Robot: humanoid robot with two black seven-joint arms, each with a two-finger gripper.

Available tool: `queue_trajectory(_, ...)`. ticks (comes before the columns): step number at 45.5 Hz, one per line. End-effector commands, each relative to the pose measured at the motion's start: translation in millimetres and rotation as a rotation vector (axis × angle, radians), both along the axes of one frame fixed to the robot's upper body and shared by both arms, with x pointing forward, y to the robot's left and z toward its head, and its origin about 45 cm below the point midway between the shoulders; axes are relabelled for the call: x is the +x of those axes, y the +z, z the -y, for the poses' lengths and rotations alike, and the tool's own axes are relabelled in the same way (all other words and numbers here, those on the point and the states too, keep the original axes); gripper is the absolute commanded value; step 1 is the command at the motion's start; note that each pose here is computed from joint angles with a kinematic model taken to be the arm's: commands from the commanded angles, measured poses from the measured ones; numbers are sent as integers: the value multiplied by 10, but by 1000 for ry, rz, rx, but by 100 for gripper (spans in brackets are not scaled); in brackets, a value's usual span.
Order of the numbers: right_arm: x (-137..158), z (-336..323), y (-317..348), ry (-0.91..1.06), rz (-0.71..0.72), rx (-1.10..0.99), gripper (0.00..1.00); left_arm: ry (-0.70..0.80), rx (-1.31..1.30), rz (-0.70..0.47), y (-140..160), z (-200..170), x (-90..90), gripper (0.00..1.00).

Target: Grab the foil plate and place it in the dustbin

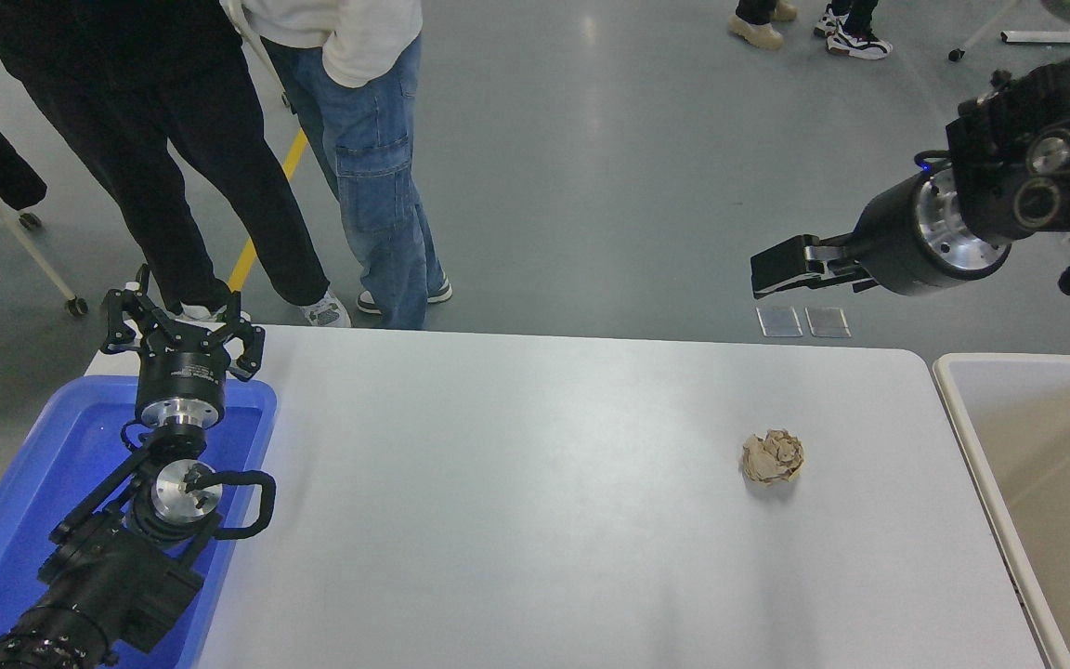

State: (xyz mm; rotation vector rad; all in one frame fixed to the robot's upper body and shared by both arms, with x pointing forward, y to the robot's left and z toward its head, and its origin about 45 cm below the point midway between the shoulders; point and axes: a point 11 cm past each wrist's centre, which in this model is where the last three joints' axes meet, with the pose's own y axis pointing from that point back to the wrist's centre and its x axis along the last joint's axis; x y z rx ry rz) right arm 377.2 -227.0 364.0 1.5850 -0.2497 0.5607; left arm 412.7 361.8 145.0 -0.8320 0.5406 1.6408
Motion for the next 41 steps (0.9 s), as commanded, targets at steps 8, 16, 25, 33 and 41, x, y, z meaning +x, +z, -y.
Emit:
queue_trajectory(8,-196,-97,-124,51,-159,-93,100,0,0,0,0,0,0,99)
queue_trajectory(16,-404,1,-52,40,-261,-116,100,0,0,0,0,0,0,99)
queue_trajectory(25,-530,115,-55,-14,-348,-105,100,0,0,0,0,0,0,99)
queue_trajectory(33,-647,56,153,-83,-409,22,100,0,0,0,0,0,0,99)
queue_trajectory(41,-655,140,243,-126,-409,42,100,0,0,0,0,0,0,99)
